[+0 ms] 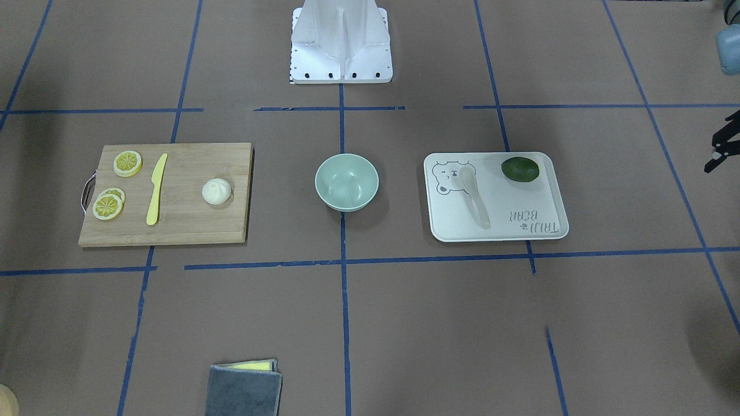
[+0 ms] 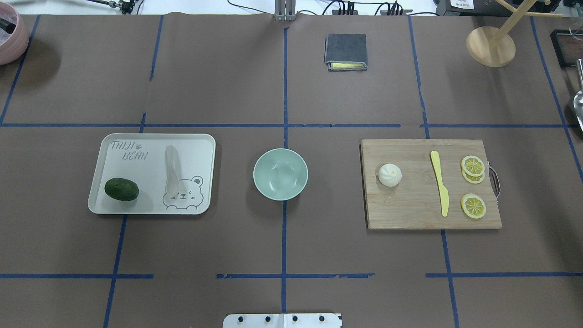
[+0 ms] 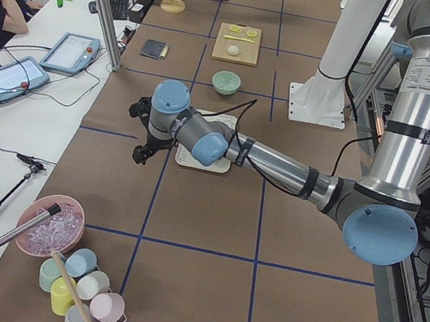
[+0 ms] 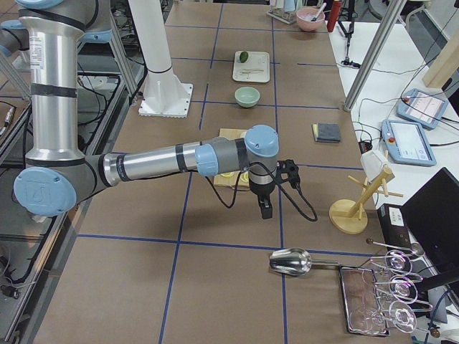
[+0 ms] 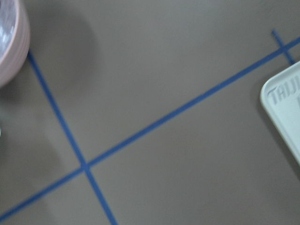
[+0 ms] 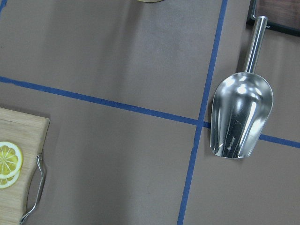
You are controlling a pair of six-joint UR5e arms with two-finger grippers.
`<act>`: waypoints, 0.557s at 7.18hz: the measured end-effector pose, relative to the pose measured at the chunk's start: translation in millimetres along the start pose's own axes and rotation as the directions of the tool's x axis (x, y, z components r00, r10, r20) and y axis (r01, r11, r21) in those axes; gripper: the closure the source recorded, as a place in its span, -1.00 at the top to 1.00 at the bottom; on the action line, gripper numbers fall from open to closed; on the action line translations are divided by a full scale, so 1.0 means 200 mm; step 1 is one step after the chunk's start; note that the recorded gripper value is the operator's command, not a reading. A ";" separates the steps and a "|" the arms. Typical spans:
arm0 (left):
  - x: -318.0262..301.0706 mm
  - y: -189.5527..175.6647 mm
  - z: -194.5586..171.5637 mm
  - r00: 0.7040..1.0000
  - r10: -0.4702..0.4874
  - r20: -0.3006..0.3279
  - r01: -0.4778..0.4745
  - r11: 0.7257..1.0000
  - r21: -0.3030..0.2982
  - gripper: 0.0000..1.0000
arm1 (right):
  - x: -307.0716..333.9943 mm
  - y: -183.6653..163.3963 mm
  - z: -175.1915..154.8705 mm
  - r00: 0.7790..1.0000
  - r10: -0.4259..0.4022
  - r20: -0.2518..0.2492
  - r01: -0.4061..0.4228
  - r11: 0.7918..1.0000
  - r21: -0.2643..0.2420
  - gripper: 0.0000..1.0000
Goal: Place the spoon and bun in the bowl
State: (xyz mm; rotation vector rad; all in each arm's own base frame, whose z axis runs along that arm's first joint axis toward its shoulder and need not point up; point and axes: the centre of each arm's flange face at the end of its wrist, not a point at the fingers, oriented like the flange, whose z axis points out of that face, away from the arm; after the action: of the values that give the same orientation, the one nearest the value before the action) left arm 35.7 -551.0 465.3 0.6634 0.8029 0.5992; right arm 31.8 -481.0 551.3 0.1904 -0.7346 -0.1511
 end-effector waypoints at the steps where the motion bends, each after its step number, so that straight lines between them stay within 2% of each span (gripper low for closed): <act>1: 0.07 -0.12 -0.01 0.999 0.048 -0.002 -0.047 0.996 0.073 1.00 | -0.01 -0.01 0.00 1.000 -0.003 0.001 0.003 1.000 0.002 1.00; 2: 0.18 -0.25 0.02 0.999 -0.025 -0.034 0.028 0.993 0.116 1.00 | -0.01 -0.01 0.00 1.000 -0.004 0.001 0.004 1.000 0.003 1.00; 3: 0.33 -0.38 0.07 0.986 -0.145 -0.077 0.155 0.979 0.136 1.00 | -0.01 -0.01 0.00 1.000 -0.005 0.001 0.005 1.000 0.003 1.00; 4: 0.48 -0.49 0.15 0.976 -0.206 -0.076 0.215 0.965 0.151 1.00 | -0.01 -0.01 0.00 1.000 -0.005 0.002 0.005 1.000 0.002 1.00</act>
State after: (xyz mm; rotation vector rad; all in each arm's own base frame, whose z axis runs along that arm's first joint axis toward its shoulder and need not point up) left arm 135.4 -556.4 365.6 0.6966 0.9707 0.3655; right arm 30.4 -483.2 548.6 0.1944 -0.7363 -0.1551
